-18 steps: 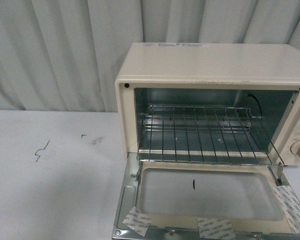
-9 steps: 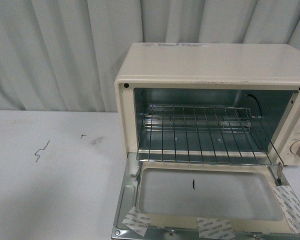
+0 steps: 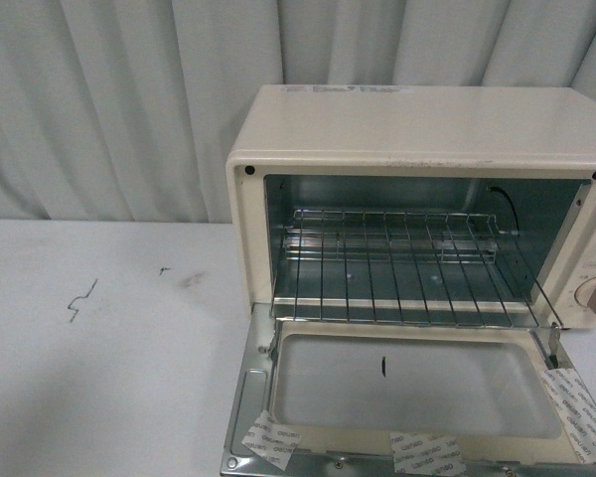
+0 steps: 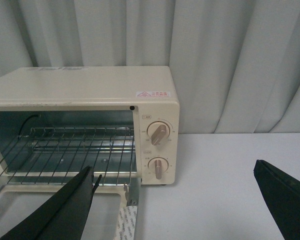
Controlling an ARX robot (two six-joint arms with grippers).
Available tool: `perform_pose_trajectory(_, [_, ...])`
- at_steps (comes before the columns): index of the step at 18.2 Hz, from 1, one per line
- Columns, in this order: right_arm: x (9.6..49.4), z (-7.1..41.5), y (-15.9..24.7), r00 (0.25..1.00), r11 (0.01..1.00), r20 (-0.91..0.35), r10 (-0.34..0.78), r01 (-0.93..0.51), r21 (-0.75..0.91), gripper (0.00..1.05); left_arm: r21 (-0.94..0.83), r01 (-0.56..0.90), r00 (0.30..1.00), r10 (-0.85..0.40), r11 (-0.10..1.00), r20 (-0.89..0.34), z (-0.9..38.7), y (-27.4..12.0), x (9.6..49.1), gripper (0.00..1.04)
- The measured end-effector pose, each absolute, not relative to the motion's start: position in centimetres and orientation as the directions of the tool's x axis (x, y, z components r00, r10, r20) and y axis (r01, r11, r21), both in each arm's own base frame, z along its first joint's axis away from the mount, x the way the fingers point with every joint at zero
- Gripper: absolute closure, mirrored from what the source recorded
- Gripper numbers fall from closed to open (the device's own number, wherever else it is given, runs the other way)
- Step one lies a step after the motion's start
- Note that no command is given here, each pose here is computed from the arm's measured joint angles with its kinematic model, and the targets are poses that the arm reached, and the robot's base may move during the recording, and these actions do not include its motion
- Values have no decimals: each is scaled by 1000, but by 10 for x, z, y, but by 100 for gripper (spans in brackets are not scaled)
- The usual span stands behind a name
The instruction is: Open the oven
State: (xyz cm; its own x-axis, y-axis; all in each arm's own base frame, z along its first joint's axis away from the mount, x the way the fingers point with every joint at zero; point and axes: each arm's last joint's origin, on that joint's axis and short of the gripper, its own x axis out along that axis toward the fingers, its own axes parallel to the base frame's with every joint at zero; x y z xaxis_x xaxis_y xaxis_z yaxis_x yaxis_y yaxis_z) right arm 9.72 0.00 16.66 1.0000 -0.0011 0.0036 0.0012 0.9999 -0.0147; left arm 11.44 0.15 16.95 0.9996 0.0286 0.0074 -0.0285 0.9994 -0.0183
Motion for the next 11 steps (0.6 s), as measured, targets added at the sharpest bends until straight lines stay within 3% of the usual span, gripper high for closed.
perform_pose_trajectory(4, [97,167,0,1000,1000,4,0,0,-15,6,-17,-1,999,0,1000,-39,163,0,102,103])
perform_pose_trajectory(6, [97,167,0,1000,1000,3,0,0,-15,6,-17,0,1000,0,1000,18,169,0,97,103])
perform_pose_trajectory(11, [97,167,0,1000,1000,4,0,0,-15,6,-17,0,1000,0,1000,0,166,0,98,103])
